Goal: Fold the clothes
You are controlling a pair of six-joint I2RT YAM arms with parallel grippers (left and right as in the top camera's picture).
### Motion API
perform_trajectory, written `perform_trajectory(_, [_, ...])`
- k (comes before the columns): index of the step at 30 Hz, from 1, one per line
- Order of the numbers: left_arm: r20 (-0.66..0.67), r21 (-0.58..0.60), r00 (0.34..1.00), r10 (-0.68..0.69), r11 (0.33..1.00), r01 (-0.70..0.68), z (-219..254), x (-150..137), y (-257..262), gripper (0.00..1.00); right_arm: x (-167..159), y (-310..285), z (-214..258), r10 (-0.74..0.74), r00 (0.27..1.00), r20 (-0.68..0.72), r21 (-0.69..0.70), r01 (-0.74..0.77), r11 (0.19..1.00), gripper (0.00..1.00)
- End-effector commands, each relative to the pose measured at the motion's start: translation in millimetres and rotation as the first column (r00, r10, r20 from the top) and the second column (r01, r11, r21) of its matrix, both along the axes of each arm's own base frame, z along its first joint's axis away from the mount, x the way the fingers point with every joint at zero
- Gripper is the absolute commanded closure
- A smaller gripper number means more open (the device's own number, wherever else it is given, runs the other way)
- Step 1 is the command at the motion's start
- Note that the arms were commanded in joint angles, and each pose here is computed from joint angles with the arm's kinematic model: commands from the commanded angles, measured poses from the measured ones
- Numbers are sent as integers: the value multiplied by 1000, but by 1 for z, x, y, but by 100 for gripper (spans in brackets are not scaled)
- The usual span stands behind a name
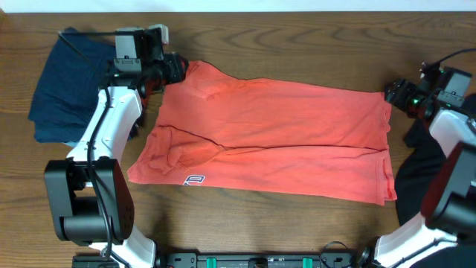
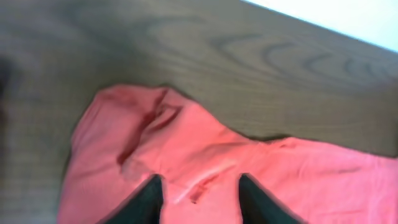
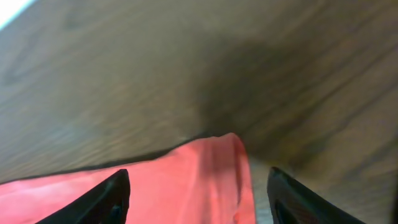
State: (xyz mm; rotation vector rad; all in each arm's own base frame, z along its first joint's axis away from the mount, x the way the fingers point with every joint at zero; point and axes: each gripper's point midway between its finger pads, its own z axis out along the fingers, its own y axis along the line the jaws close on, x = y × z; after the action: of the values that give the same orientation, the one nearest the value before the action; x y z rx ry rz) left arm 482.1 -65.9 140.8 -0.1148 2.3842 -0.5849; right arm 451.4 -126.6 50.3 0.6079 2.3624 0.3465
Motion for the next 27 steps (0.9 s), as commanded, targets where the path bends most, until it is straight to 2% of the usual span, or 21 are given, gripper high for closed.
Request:
perform_trajectory(1, [-37, 21, 999, 23, 1000, -23, -11, -2, 6, 53, 18, -3, -9, -21, 1000, -7, 14, 21, 1000, 30])
perform_trajectory(6, [-68, 22, 997, 24, 1000, -22, -15, -8, 6, 48, 26, -4, -34, -31, 999, -45, 53, 33, 998, 30])
perform_trajectory(12, [-79, 38, 997, 18, 999, -15, -20, -9, 7, 48, 23, 6, -42, 5, 998, -64, 104, 1, 995, 43])
perform_trajectory(16, [-95, 47, 995, 7, 999, -3, -30, -9, 7, 48, 24, 17, -40, 55, 998, -45, 145, -48, 988, 61])
perform_trajectory(17, [-103, 49, 995, 5, 999, 0, -34, -9, 7, 48, 23, 17, -40, 54, 997, -50, 148, -46, 988, 67])
perform_trajectory(20, [-135, 50, 991, 3, 999, 4, -49, -10, 7, 47, 21, 15, -42, 45, 997, -63, 141, -36, 989, 96])
perform_trajectory(21, [-147, 50, 989, 3, 999, 4, -54, -10, 7, 47, 20, 14, -42, 42, 997, -65, 138, -32, 990, 99])
perform_trajectory(27, [-172, 49, 985, 3, 999, 5, -84, -2, 7, 46, 23, 15, -28, 48, 999, -27, 168, -42, 985, 99])
